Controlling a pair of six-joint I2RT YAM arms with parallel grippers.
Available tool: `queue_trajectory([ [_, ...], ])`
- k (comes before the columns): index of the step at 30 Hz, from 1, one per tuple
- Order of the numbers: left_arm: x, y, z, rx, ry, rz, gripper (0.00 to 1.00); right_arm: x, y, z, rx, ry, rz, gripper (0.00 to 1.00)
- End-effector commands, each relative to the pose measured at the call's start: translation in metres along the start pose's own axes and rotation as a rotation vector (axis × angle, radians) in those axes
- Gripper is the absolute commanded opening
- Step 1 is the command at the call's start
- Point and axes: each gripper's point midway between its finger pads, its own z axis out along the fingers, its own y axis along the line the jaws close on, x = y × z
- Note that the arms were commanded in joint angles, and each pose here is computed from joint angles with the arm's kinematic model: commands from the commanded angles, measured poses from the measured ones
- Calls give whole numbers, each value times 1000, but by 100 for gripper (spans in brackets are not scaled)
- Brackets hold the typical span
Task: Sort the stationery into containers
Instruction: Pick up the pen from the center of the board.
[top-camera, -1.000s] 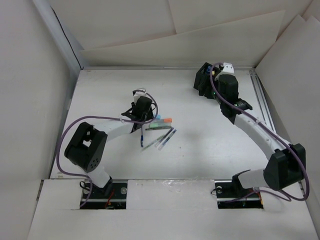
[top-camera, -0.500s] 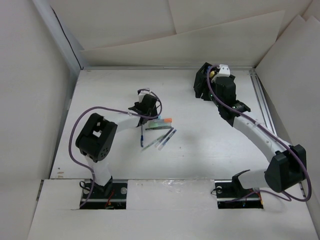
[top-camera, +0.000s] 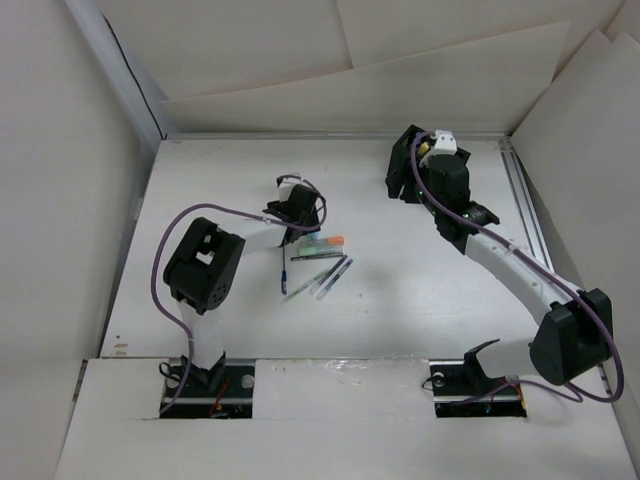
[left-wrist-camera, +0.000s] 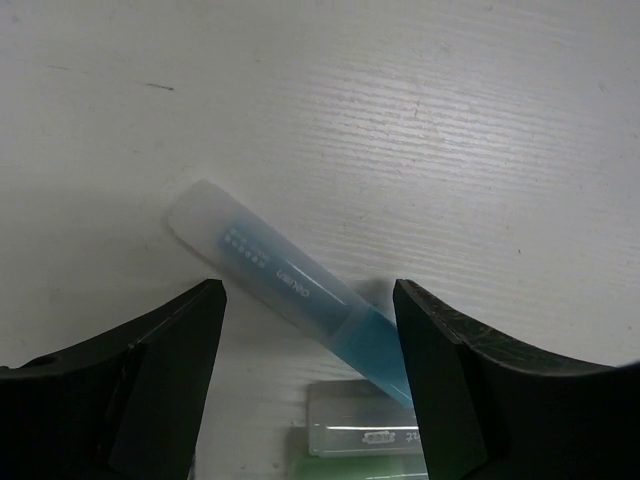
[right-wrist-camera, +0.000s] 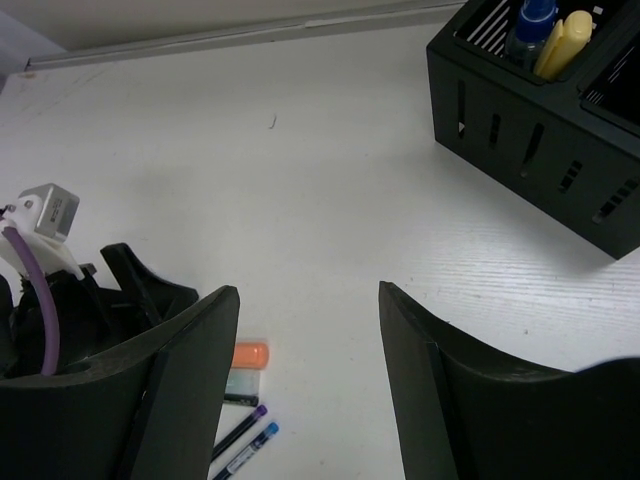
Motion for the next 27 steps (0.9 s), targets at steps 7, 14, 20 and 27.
queue_trajectory([
  [7, -26, 6, 19, -62, -32, -34, 55, -10, 12, -2, -49, -36, -3, 64],
  [14, -12, 11, 29, -82, -2, -9, 51, -11, 13, -4, -72, -37, 0, 64],
  [20, -14, 6, 36, -81, -4, -21, 33, -11, 13, -4, -81, -33, 2, 64],
  [27, -23, 1, 37, -72, -33, -53, 15, -23, 19, -16, -137, -54, 8, 64],
])
